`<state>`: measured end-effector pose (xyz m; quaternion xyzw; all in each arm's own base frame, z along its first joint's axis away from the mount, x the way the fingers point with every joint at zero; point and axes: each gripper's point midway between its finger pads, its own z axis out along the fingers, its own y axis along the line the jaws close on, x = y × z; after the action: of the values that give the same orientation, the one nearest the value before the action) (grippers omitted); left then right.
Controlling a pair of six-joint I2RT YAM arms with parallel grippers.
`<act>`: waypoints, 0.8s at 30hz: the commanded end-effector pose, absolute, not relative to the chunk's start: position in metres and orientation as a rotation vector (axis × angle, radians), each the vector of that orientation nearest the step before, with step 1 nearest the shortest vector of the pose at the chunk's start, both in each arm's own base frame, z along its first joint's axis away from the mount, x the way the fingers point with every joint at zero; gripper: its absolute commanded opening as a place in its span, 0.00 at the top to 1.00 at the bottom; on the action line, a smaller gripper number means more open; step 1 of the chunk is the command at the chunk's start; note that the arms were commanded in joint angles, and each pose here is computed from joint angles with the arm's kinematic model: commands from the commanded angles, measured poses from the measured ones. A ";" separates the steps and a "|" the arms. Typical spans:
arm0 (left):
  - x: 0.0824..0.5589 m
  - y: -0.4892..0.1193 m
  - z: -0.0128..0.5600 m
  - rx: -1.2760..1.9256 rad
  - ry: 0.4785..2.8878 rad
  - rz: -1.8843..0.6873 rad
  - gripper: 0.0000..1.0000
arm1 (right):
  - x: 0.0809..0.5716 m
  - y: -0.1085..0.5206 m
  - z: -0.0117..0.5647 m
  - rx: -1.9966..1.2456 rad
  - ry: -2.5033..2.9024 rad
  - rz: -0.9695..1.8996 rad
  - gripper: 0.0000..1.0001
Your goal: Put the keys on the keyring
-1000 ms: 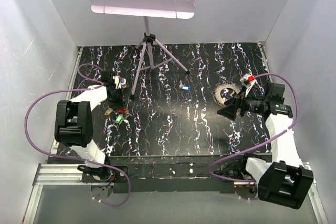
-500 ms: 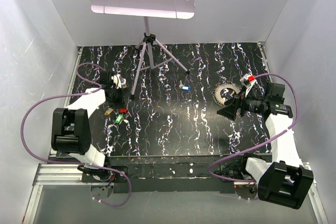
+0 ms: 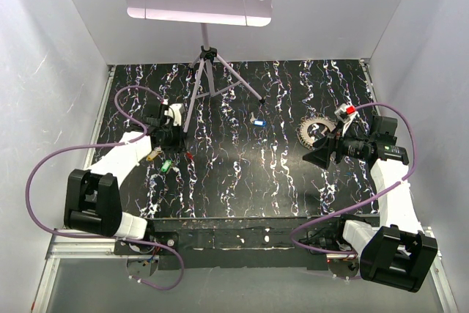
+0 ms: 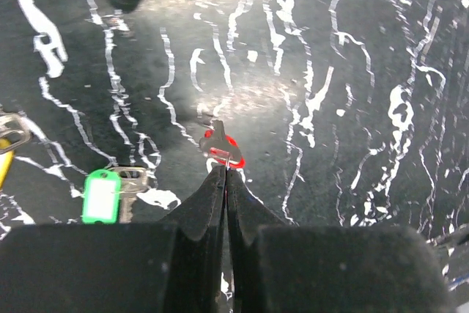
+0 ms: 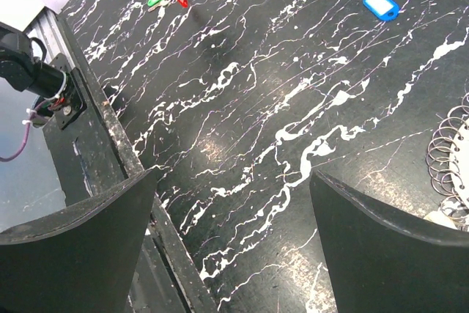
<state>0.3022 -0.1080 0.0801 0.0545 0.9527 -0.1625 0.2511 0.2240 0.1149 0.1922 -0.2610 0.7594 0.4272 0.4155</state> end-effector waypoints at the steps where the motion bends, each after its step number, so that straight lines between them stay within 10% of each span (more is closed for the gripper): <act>1: 0.294 -0.134 0.099 0.315 2.502 -0.511 1.00 | 0.219 0.119 0.199 -0.699 1.858 1.102 0.05; 24: 0.240 -0.268 0.159 0.826 2.014 -0.881 1.00 | 0.169 0.173 0.207 -1.239 1.497 1.302 0.14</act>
<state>0.2421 -0.2460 0.1412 0.2890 0.8374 -0.3077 0.3472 0.1787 0.1537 0.1903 -0.4263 0.6518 0.4915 0.3897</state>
